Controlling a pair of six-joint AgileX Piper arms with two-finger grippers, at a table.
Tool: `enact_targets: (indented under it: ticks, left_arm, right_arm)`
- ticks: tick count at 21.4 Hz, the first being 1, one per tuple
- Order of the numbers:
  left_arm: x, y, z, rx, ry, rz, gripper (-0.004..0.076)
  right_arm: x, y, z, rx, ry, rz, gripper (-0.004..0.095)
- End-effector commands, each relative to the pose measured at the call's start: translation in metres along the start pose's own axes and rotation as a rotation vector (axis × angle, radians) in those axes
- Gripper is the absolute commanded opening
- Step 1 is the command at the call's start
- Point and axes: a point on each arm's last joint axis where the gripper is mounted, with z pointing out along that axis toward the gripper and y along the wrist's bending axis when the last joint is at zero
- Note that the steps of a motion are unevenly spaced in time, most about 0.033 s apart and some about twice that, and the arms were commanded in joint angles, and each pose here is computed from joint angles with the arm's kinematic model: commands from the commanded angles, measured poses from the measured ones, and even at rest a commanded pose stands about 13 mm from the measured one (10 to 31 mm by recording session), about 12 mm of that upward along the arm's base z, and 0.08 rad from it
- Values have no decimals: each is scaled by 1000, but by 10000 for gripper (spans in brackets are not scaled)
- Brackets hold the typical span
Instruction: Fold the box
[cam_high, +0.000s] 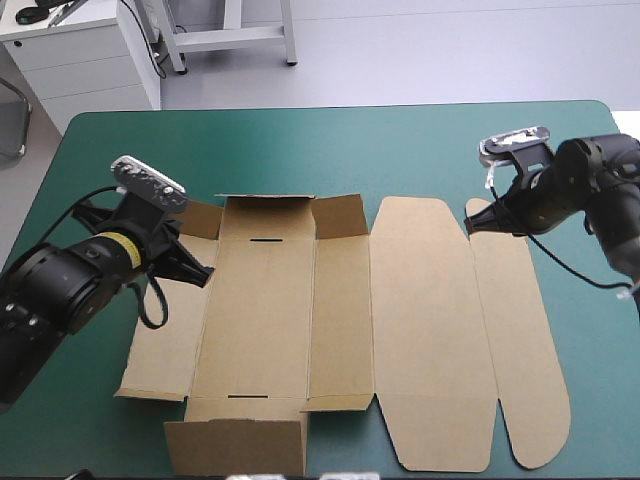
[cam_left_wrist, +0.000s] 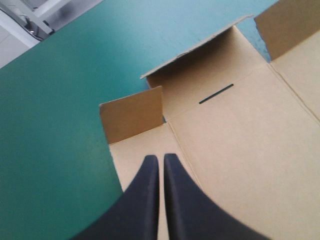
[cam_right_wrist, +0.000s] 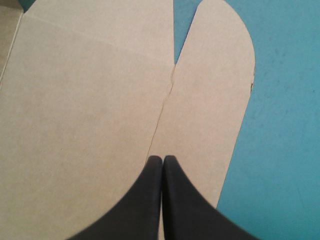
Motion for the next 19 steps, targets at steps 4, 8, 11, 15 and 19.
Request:
enact_targets:
  ticks: [4,8,11,15,19]
  left_arm:
    - [-20,7,23,74,-17,-9,20]
    - [-13,29,42,216,14,-130,20]
    - [-2,56,47,275,19,-229,20]
    - [20,98,38,427,-11,-377,19]
    - [45,138,24,346,-33,-515,19]
  right_arm:
    - [45,7,-33,18,-97,-6,-20]
    - [85,14,-44,23,-149,7,-19]
    - [108,18,-48,25,-171,21,-19]
    - [134,23,-49,25,-189,49,-20]
    - [149,25,-49,22,-199,50,-20]
